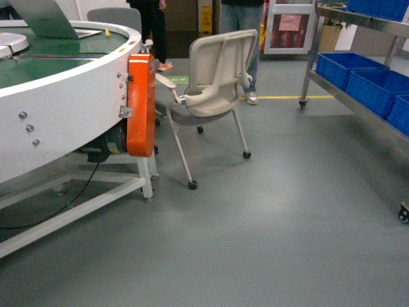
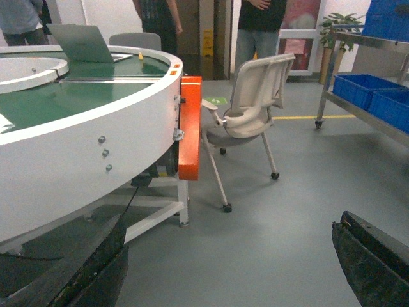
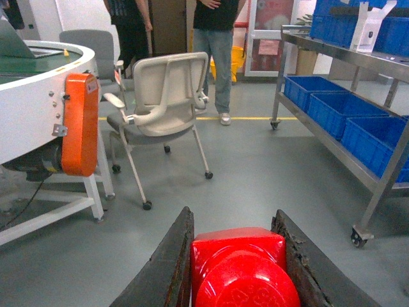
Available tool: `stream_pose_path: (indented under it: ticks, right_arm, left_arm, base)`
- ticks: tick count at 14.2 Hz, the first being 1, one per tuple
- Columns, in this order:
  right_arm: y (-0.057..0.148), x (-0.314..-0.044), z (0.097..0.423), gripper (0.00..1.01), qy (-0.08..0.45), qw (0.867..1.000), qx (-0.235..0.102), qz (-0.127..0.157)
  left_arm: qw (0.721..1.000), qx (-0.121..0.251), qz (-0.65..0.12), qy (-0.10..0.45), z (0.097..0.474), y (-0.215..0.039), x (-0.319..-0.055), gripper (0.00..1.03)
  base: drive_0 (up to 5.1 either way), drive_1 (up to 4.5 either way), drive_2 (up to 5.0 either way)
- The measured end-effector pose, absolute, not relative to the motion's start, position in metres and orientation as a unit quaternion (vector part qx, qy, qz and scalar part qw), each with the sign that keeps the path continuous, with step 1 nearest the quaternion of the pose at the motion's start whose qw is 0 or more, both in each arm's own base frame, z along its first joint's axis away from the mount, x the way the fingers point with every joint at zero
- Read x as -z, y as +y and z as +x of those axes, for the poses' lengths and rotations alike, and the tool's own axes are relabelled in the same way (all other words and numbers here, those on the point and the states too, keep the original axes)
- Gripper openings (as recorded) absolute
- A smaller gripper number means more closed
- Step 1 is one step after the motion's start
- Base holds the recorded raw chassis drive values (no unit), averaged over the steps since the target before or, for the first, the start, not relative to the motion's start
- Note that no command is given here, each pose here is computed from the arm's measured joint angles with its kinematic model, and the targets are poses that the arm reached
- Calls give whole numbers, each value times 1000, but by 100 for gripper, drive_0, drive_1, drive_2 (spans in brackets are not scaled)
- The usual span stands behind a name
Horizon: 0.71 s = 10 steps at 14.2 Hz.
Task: Pick red block from blue box to shelf
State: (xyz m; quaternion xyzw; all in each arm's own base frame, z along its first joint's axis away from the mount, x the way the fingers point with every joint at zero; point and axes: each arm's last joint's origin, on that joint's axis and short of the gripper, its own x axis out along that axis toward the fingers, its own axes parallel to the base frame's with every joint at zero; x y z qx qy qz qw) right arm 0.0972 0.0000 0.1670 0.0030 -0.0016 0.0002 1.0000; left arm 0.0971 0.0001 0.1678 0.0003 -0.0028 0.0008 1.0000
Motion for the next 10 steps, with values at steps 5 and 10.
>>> stream_pose_path:
  ticks: [5, 10]
  right_arm:
    - [0, -167, 97, 28, -2, 1000, 0, 3]
    - [0, -167, 97, 28, -2, 1000, 0, 3]
  left_arm:
    - [1000, -2, 0, -4, 97, 0, -168, 98]
    - [1000, 0, 0, -3, 97, 0, -168, 98]
  base:
    - [-40, 133, -214]
    - [-65, -65, -65]
